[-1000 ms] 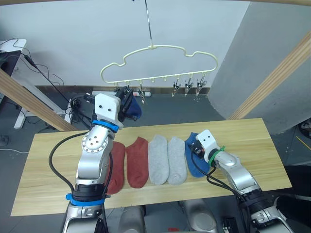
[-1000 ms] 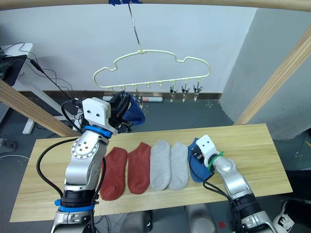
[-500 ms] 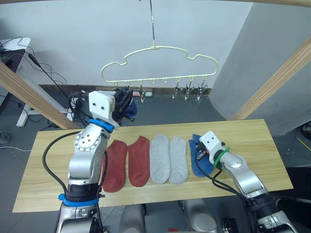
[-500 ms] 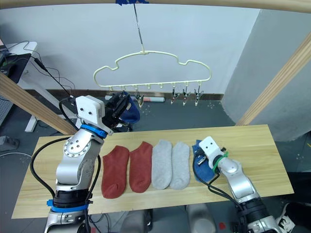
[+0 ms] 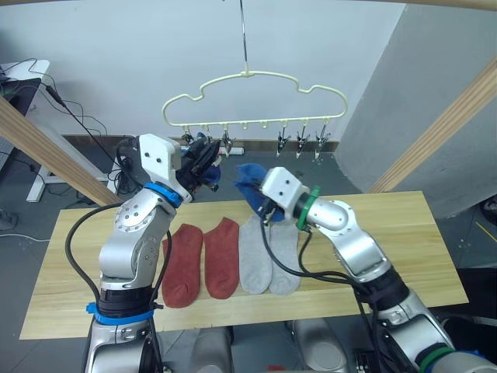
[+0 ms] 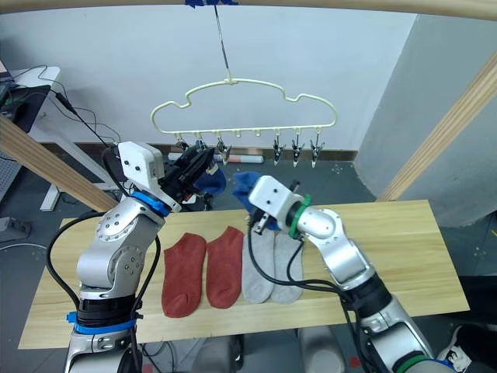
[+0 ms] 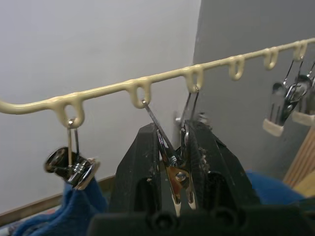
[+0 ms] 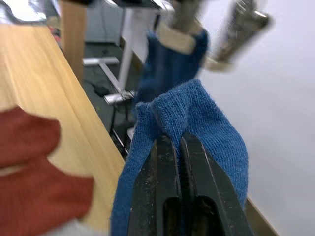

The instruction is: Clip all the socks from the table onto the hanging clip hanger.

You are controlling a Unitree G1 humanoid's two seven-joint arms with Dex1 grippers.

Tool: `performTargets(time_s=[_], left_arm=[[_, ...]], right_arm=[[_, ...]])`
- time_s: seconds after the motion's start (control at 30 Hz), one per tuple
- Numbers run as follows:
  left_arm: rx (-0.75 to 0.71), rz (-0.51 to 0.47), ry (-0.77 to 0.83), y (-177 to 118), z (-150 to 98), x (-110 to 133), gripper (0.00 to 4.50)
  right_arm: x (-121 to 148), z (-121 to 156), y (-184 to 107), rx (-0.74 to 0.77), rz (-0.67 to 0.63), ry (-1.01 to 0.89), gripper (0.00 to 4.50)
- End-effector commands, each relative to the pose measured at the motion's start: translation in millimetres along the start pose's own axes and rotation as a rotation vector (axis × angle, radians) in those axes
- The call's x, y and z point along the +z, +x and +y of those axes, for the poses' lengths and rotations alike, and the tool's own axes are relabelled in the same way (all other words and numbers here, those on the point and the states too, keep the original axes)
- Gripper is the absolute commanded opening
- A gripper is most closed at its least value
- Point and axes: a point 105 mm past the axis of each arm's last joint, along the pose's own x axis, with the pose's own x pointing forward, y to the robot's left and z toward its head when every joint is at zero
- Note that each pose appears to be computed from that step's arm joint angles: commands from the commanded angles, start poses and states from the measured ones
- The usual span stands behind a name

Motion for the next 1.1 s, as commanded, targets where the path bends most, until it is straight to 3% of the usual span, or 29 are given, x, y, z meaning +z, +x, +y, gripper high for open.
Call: performTargets(time_s=[0.03, 0.77, 1.1], left_arm=[[-0.019, -0.048, -0.006, -0.8, -4.0, 19.8, 0.51], [-0.035, 0.021, -0.074, -7.1, 2.5, 18.6, 0.51], [-0.008, 0.025, -0.08, -9.9, 8.4, 16.5, 0.51]], right_arm=[[14.8, 6.0, 12.3, 0.003, -0.065, -0.013, 0.0], [42.0, 13.5, 31.1, -0.072, -0.242, 0.177, 0.0], [37.0, 3.9, 31.8, -0.12, -0.234, 0.204, 0.0]])
